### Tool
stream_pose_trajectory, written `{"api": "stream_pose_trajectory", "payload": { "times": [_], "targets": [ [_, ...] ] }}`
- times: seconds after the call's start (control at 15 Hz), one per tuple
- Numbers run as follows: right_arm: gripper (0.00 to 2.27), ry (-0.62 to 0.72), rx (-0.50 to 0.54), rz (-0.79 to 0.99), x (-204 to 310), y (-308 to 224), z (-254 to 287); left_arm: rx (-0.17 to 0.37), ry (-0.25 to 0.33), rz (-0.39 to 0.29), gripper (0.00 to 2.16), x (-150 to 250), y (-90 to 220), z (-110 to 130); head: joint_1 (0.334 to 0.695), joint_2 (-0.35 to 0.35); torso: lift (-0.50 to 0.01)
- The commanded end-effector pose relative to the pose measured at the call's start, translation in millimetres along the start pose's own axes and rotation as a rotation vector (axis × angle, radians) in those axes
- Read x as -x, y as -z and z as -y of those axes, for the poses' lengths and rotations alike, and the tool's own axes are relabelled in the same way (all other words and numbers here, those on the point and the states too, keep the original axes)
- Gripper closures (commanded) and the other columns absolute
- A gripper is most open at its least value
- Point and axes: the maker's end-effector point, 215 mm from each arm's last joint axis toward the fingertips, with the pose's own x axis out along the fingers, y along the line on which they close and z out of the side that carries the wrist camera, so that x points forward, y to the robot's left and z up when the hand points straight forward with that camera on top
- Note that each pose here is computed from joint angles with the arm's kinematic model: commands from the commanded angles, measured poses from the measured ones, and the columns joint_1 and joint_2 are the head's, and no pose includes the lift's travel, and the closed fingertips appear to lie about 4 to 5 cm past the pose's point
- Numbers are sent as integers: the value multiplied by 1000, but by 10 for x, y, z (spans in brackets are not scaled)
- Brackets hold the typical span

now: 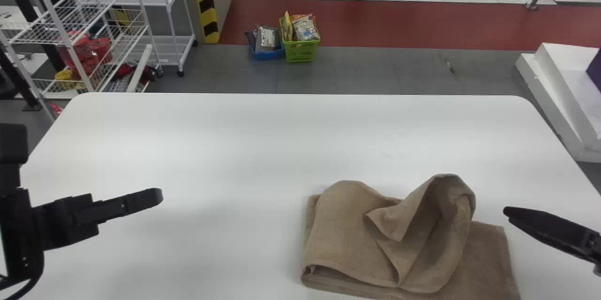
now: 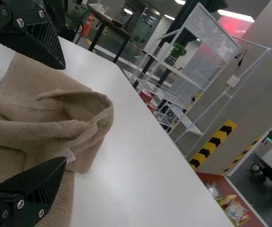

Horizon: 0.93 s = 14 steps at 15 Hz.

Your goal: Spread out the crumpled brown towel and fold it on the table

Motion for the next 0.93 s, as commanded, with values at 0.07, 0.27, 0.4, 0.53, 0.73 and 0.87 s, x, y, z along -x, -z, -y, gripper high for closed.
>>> {"api": "stream_pose_trajectory", "payload": {
  "times": [0.07,0.27,0.4,0.53,0.73,0.87],
  "targets": [
    [208,24,335,-8,-26,-108,52,-3,9,-4,90,-31,-2,56,695,-69,-127],
    [289,38,554,-94,-184,-2,138,-3,11,2,90,-18,-32,51,695,-77,-127],
    [340,40,615,-147,-247,103,254,3,8,8,90,7,-52,15,695,-64,-127],
    [343,36,645,-181,-267,203,368,7,5,9,90,14,-51,-6,695,-55,-127],
    [468,16,671,-223,-294,362,496,7,2,11,90,18,-61,-17,695,-50,-127],
    [478,-2,681,-239,-338,466,517,10,3,9,90,4,-63,-21,695,-50,-127]
  ]
}}
